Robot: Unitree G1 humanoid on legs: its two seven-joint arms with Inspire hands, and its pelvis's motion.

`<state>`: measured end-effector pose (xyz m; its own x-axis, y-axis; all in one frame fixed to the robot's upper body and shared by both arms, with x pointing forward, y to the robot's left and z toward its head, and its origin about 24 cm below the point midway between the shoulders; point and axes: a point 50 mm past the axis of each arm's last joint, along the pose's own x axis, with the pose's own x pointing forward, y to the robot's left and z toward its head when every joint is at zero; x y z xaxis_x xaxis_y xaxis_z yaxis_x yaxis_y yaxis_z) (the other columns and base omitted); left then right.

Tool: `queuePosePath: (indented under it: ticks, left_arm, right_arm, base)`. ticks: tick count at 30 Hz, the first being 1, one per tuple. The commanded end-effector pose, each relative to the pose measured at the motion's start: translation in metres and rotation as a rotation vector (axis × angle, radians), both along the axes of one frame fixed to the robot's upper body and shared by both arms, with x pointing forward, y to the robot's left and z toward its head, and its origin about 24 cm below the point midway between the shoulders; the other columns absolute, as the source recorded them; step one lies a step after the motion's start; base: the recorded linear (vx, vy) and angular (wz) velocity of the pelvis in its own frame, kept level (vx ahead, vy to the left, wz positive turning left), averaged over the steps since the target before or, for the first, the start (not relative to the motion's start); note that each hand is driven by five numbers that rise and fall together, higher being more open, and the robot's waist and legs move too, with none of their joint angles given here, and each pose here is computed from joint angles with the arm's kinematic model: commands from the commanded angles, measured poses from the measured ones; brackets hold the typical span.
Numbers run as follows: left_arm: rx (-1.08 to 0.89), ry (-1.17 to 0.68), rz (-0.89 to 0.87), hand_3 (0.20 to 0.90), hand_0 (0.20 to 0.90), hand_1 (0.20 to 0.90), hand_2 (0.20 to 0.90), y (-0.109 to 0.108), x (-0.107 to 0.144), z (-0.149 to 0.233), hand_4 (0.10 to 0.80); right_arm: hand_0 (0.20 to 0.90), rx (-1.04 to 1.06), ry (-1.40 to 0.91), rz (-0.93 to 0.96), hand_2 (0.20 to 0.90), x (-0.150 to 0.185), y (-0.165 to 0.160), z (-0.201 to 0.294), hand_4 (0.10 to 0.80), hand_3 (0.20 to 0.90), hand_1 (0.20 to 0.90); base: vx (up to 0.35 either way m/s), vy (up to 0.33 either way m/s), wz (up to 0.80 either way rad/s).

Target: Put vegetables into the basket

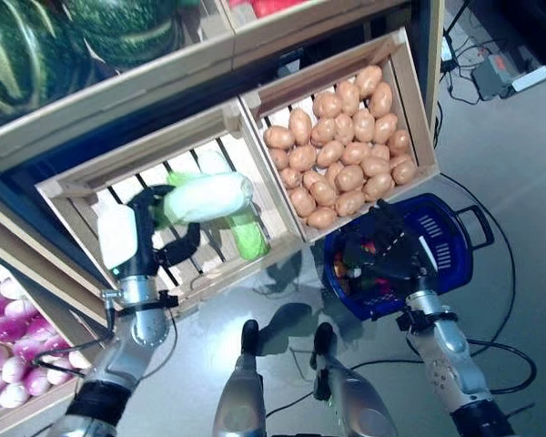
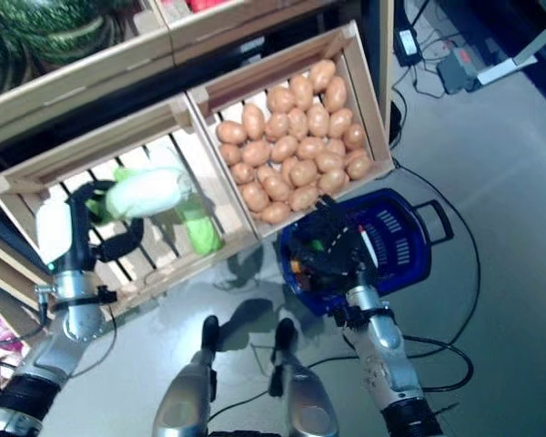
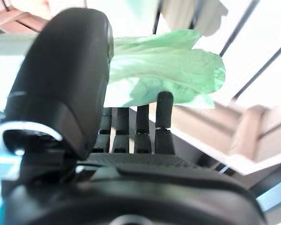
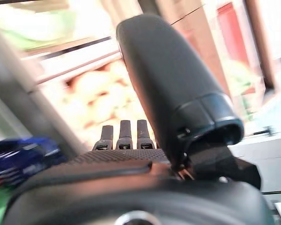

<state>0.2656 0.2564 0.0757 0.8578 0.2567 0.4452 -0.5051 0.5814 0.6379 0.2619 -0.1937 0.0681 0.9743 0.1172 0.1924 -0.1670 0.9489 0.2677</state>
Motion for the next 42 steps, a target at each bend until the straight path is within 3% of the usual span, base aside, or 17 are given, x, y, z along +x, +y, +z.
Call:
queuePosePath:
  ticks: [1,14,34,42]
  left_arm:
    - [-0.102,-0.084,-0.143,0.3,0.3,0.3,0.3,-0.014,0.004,0.023,0.4]
    - [-0.407,0.246,-0.305,0.3,0.3,0.3,0.3,-0.051,0.019,-0.016,0.4]
    - [-0.375,0.44,-0.498,0.3,0.3,0.3,0.3,-0.083,0.02,-0.028,0.4]
    - [-0.371,0.502,-0.583,0.3,0.3,0.3,0.3,-0.093,0.019,-0.029,0.4]
  right_arm:
    - [0.9,-0.026,-0.137,0.132,0.9,-0.012,0.003,0.026,0.8,0.9,0.9]
    - [0.9,-0.053,-0.219,0.256,0.9,0.005,0.036,0.057,0.8,0.9,0.9]
    - [0.9,-0.058,-0.036,0.431,0.9,0.013,0.072,0.033,0.8,0.9,0.9]
    - [0.9,0.031,-0.009,0.472,0.9,0.015,0.078,0.028,0.8,0.9,0.9]
  base:
    - [0.134,-0.007,0.02]
    - [0.051,-0.013,0.0]
    - [0.003,-0.001,0.01]
    - [0.0,0.0,0.0]
